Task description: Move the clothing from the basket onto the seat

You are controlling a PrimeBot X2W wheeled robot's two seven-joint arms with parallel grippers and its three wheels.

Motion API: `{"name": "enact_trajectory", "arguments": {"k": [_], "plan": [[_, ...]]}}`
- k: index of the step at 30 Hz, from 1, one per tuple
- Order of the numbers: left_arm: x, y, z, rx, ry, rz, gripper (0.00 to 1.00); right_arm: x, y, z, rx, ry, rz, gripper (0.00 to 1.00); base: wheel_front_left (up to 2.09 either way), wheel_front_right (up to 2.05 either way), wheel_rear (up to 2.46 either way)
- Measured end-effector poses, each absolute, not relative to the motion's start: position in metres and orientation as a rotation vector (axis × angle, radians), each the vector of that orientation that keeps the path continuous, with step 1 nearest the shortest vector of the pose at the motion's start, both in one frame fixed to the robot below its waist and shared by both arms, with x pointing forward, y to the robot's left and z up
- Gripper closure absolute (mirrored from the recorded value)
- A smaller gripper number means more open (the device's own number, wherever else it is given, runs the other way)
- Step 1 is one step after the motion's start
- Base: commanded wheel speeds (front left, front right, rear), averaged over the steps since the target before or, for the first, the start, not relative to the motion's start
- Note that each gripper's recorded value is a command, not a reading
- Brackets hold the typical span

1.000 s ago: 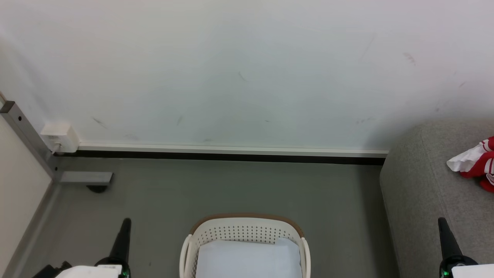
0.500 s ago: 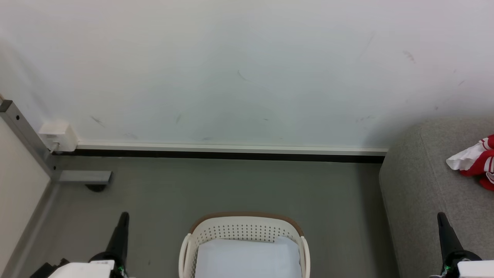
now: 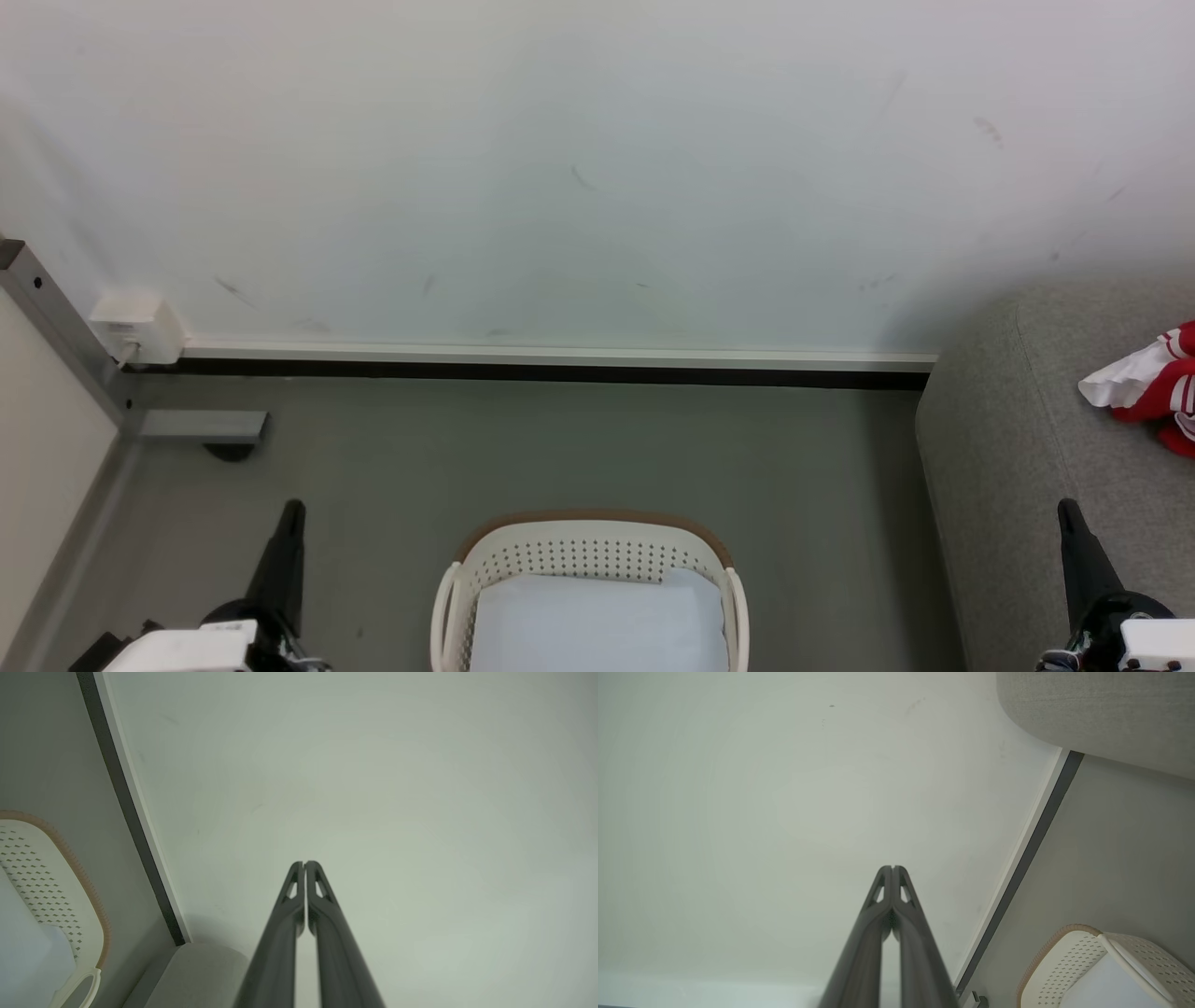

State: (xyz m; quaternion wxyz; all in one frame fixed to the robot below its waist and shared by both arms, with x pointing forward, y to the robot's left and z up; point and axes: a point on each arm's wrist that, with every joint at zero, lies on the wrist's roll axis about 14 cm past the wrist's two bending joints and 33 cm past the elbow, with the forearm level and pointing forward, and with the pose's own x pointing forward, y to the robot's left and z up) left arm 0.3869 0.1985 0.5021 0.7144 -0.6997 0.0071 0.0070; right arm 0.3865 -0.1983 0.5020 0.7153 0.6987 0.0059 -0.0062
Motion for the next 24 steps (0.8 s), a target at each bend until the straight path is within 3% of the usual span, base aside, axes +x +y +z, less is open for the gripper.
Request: {"name": "enact_trajectory", "arguments": {"k": [24], "plan": [[0.3880,0.1989,0.5042,-1.571,0.010,0.008,1.00,0.3872,-0.1985,0.5034,1.578,0.010,-0.007,1.00,0.00,0.00,0.00]]}}
